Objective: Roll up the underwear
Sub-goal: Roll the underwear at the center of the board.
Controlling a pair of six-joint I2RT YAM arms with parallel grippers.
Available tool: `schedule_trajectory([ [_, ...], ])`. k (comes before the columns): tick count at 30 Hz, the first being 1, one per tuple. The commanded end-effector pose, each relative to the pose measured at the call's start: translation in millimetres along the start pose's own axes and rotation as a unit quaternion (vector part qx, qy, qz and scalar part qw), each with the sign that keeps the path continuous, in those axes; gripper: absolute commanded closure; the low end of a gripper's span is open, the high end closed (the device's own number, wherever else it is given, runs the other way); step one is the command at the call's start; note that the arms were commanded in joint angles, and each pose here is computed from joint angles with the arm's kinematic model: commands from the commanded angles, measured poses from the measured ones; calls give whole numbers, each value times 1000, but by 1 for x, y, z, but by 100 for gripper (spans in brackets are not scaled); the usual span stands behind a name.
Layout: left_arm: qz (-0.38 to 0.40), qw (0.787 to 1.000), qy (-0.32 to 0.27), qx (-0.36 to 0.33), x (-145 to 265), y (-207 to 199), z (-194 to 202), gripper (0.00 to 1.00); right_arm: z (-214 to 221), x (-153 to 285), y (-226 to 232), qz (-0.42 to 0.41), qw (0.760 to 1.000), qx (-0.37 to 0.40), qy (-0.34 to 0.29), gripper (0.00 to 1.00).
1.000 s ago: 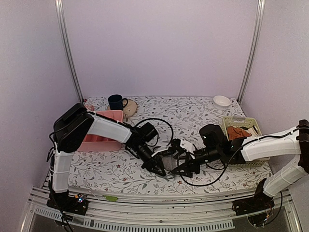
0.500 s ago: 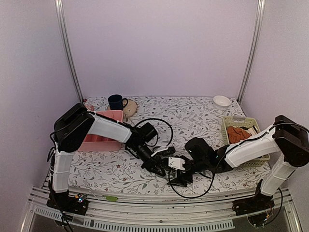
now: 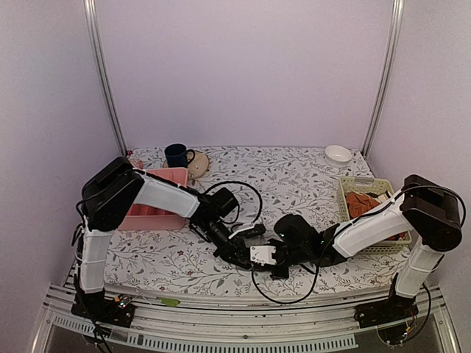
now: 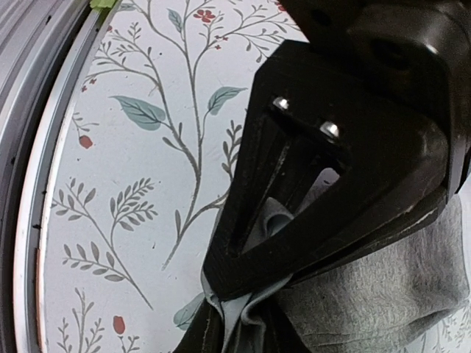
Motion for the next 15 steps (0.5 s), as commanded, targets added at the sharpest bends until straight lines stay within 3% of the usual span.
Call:
schedule_trajectory([
  [1,-45,998,30,35,3,14,23,96,0,-6,0,-3,1000,10,6,100],
  [7,-116,993,2,2,34,-3,12,70,-18,-2,2,-53,997,-36,-36,100],
  [15,-242,965,-86,-54,96,-41,0,50,-27,-3,0,-151,972,-172,-52,100],
])
Point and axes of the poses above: each gripper's point midway between its finger pads, its own x axis back along the fingers, its own y axis along the line the jaws close on, z = x × y, the point moved 7 cm from there along x, back along the fingers, and after that the axes turned 13 degrees about x, right-handed, at the moved point
